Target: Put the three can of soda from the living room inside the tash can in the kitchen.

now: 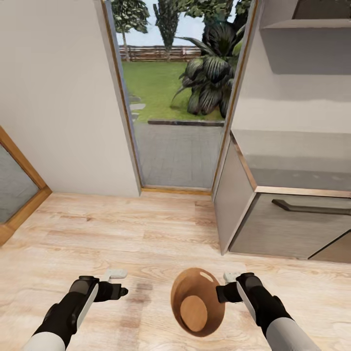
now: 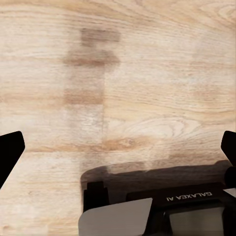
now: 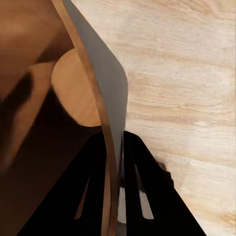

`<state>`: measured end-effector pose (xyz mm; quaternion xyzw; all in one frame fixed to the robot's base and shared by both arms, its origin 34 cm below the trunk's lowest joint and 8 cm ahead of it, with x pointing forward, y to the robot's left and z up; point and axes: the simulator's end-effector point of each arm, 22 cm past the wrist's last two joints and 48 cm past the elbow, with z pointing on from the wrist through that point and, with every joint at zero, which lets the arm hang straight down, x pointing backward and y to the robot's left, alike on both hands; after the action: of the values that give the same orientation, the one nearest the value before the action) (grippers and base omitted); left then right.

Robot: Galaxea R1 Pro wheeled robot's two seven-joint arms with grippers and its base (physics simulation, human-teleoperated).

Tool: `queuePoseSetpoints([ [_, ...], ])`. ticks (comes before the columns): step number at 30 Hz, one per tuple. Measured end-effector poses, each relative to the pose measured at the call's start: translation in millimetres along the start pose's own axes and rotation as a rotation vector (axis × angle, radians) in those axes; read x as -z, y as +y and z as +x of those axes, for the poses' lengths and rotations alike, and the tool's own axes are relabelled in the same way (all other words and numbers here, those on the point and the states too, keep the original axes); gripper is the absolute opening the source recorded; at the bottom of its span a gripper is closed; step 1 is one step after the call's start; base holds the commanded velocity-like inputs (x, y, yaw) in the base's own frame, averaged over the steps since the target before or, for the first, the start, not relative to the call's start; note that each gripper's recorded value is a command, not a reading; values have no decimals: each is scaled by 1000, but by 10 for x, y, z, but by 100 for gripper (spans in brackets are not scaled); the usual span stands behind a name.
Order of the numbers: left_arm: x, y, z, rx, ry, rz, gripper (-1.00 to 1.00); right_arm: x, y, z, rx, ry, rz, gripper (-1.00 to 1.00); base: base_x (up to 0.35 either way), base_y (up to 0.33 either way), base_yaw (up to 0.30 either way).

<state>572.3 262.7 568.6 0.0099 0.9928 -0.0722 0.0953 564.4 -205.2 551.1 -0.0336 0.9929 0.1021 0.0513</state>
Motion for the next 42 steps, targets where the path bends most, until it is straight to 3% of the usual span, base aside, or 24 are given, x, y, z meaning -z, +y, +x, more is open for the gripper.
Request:
queuePoseSetpoints([
  [4,44,2,7,0,0,-1,100,88,144,-95,-2,-12,-51,-100,0,0,0],
  [14,181,-30,-19,0,-3,0,100,278,262,-231,1,-29,-86,-100,0,0,0],
  [42,382,-18,239,17,31,2,100,640,177,-190,8,-25,-49,-100,0,0,0],
])
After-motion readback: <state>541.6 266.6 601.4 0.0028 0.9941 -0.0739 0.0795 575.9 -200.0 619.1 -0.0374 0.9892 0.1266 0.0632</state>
